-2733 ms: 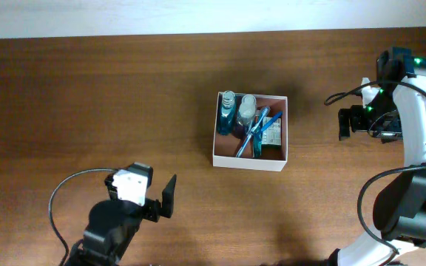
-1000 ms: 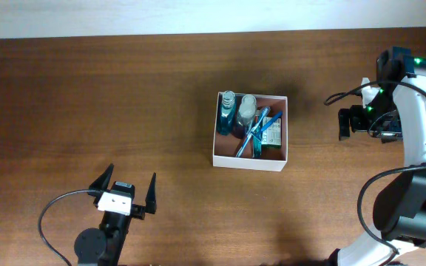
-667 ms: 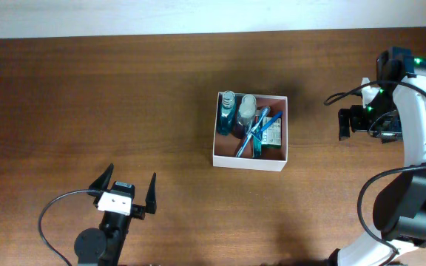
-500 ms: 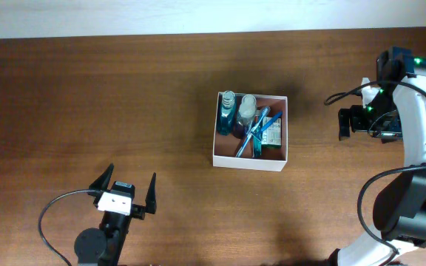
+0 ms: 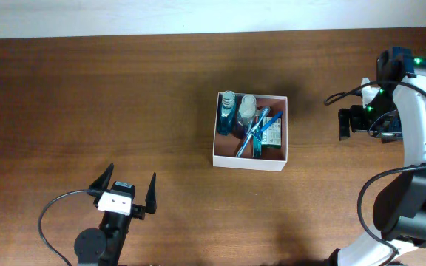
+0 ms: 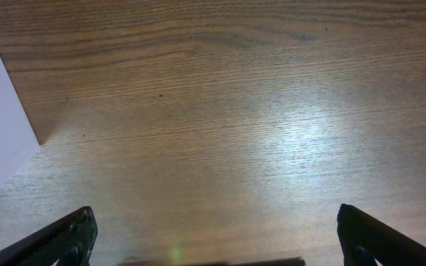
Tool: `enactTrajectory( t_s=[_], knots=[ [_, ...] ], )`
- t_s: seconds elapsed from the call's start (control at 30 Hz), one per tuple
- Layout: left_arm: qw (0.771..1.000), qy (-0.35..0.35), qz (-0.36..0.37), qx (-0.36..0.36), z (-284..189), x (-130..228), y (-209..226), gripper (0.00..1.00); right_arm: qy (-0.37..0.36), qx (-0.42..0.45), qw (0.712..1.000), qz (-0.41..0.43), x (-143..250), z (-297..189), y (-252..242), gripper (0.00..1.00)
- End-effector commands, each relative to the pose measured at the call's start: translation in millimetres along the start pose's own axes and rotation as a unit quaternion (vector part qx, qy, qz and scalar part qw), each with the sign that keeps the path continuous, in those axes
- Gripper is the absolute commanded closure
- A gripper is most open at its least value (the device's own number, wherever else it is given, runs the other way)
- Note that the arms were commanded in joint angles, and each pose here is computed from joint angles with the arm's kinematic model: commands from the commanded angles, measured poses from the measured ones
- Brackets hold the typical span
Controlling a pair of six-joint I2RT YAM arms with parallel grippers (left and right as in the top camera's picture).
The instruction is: Pack container
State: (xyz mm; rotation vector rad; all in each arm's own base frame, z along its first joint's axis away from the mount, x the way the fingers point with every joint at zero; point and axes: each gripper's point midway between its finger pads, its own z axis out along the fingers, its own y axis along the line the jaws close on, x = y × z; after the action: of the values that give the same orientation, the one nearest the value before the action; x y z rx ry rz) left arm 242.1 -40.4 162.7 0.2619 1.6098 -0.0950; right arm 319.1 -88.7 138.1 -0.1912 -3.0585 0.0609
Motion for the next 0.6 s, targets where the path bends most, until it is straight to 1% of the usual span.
enactTrajectory(
  t_s=[0.0,0.1,0.2,0.4,0.57],
  knots=[
    [1.000,0.001,-0.006,-0.007,0,2,2,0.01,-0.012,0.006,1.000,-0.003,1,-8,-1,0.01],
    [1.000,0.001,-0.006,-0.007,0,2,2,0.01,-0.023,0.007,1.000,-0.003,3,-14,-1,0.01],
    [1.000,0.001,-0.006,-0.007,0,2,2,0.01,-0.057,0.011,0.998,-0.008,7,-35,3,0.01],
    [1.000,0.001,-0.006,-0.007,0,2,2,0.01,-0.172,0.019,0.984,-0.045,27,-100,29,0.01],
    [1.000,0.001,-0.006,-0.007,0,2,2,0.01,-0.270,0.015,0.958,-0.094,61,-153,58,0.01]
  ],
)
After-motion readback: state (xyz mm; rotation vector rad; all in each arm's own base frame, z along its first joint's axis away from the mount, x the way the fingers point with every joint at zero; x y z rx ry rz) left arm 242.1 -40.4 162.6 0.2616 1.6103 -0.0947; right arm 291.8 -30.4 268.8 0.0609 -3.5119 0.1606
